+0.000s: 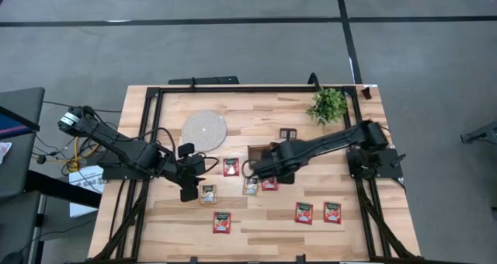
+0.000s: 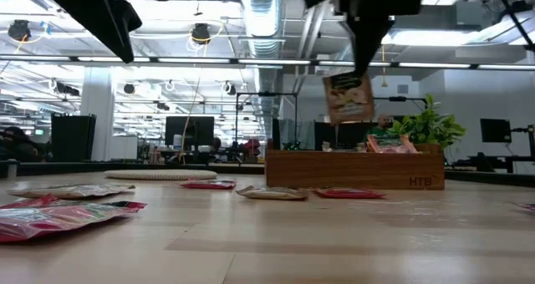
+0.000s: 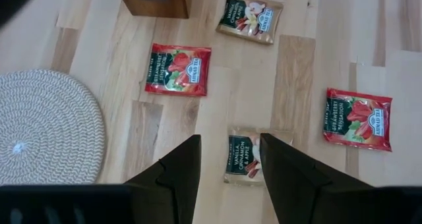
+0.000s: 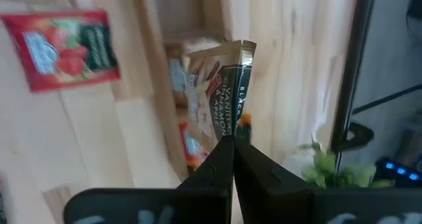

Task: Pick & Place Tea
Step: Put the brown tea bag into the middle section of the wooden organizer

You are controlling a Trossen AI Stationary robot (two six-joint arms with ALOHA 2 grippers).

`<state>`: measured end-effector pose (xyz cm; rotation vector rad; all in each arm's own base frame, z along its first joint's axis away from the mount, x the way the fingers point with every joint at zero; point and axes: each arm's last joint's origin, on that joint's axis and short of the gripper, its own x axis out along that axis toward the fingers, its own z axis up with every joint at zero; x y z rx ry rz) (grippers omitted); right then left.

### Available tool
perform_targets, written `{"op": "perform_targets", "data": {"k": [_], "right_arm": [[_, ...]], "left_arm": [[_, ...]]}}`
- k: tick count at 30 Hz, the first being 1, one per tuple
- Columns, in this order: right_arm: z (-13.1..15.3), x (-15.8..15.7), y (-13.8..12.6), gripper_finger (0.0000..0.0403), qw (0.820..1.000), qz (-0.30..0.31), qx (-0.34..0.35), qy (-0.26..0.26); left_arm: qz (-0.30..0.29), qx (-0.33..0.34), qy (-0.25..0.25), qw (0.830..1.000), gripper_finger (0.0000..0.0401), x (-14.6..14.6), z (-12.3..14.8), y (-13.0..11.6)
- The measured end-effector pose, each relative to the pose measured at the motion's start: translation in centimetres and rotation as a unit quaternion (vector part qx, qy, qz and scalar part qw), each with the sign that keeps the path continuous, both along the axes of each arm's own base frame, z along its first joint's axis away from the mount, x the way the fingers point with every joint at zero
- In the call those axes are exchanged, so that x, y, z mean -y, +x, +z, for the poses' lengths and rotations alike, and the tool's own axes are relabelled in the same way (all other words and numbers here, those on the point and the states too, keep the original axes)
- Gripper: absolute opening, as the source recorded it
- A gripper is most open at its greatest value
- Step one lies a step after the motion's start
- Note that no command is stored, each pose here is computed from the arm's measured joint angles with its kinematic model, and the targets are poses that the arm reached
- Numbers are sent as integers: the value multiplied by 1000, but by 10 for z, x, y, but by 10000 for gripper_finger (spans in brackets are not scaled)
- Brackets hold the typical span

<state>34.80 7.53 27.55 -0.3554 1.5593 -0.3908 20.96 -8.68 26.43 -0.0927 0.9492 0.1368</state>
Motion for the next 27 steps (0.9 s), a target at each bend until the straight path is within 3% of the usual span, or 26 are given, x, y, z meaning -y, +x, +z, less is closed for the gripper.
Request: {"op": "perform_targets", "data": {"k": [5, 10, 20, 27], "right_arm": [[12, 11, -27, 0, 999, 6, 46, 11], [2, 23, -38, 0, 997, 35, 61, 19], [-24, 42, -32, 0, 994, 102, 45, 20], [-42, 55, -30, 0, 991, 121, 41, 47]], "left_arm": [[0, 16, -7, 1000, 149, 1, 2, 3], [2, 39, -16, 999, 149, 3, 4, 6], [52, 67, -27, 996, 149, 2, 7, 9], [73, 74, -47, 993, 149, 2, 7, 9]]}}
